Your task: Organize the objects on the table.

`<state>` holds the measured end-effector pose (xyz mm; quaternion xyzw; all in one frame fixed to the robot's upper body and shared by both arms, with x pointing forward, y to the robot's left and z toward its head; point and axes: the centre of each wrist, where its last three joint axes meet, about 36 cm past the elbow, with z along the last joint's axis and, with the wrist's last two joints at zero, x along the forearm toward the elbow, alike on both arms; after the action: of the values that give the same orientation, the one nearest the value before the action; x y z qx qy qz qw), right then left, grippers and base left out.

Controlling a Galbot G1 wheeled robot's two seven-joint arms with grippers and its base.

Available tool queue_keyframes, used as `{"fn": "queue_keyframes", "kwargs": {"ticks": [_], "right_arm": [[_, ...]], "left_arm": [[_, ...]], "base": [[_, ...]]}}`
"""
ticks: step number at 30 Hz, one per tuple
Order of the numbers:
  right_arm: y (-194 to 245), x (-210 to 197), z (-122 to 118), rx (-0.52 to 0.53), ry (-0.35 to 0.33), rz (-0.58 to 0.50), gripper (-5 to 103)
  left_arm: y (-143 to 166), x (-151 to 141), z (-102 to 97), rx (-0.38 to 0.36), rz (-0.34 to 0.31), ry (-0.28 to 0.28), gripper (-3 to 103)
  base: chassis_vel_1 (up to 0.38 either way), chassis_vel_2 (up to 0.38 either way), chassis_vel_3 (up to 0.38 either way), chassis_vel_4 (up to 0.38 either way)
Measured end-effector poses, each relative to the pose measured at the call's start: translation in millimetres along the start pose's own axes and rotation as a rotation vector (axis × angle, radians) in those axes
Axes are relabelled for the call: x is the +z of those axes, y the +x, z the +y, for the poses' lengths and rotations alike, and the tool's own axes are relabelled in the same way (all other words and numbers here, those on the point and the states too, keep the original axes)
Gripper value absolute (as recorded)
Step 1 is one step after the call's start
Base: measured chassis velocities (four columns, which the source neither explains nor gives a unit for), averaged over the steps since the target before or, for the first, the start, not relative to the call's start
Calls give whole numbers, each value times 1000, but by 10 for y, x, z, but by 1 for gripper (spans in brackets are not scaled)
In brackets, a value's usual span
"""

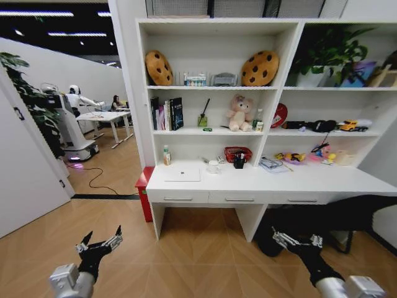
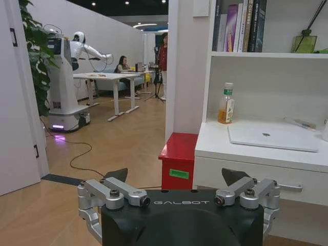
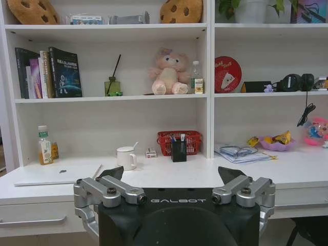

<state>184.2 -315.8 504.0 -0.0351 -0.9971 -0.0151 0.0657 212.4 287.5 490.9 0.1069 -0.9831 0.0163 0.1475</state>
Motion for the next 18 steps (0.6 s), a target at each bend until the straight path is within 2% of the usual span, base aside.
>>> {"fn": "queue_keyframes", "kwargs": {"ticks": [18], "right_arm": [[0,0,0,0,0,0,100]], "left_arm": [[0,-1,0,1,0,0,100]], "base": [[-22,7,27,-11]]}}
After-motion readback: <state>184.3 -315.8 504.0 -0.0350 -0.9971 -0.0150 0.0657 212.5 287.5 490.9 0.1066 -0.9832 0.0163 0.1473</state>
